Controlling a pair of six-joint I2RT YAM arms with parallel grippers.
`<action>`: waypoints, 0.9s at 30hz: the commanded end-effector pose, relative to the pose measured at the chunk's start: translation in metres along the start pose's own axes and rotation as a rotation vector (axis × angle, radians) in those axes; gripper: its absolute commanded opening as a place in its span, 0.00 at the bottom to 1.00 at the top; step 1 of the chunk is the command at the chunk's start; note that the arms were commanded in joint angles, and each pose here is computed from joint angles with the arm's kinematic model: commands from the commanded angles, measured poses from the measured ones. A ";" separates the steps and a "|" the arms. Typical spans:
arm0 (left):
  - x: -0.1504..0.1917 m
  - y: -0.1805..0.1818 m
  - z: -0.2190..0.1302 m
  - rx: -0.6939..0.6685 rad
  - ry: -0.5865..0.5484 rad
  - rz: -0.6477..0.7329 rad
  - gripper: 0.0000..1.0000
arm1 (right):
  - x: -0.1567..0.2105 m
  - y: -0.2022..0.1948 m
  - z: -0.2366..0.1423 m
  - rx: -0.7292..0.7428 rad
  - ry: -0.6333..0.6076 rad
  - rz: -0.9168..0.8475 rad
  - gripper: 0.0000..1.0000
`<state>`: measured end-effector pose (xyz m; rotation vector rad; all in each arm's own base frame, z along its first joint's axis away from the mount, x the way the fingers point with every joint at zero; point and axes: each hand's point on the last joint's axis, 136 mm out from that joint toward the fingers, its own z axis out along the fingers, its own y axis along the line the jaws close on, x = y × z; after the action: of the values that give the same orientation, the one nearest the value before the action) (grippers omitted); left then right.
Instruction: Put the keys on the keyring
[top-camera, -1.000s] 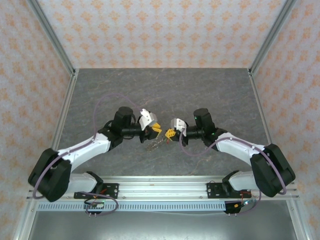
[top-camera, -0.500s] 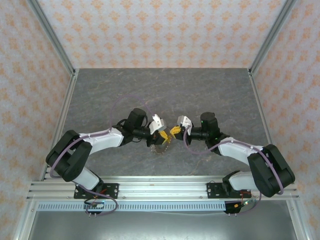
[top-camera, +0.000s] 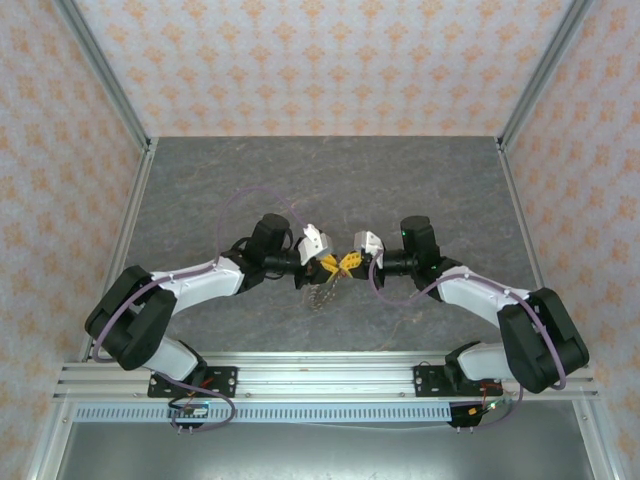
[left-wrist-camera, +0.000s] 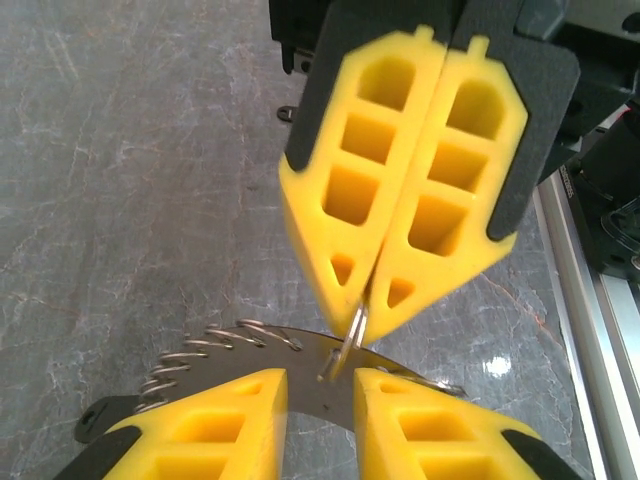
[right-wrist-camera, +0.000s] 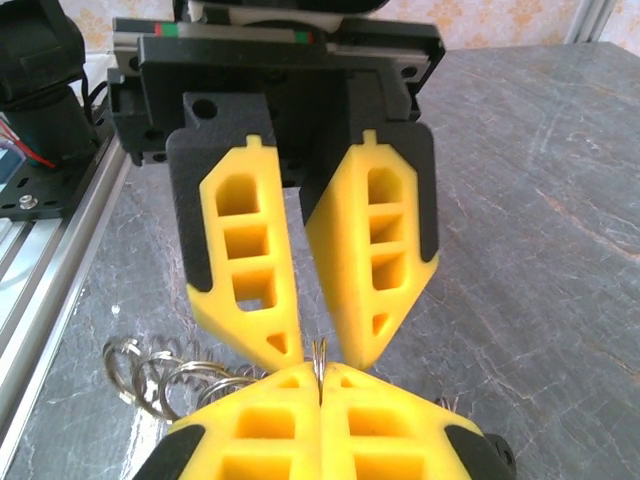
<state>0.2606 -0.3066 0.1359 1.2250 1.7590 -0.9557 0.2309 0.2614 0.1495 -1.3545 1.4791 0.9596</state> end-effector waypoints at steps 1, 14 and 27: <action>-0.016 0.005 -0.006 -0.029 -0.050 0.056 0.24 | -0.010 0.005 0.000 -0.056 -0.035 -0.052 0.00; -0.009 0.002 0.005 0.037 -0.021 0.027 0.21 | -0.018 0.002 0.003 -0.075 -0.083 -0.049 0.00; -0.012 -0.002 0.007 0.066 -0.016 0.031 0.00 | -0.025 -0.001 0.002 -0.057 -0.113 -0.037 0.00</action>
<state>0.2635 -0.3108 0.1352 1.2479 1.7446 -0.9972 0.2365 0.2631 0.1462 -1.3131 1.5029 1.0255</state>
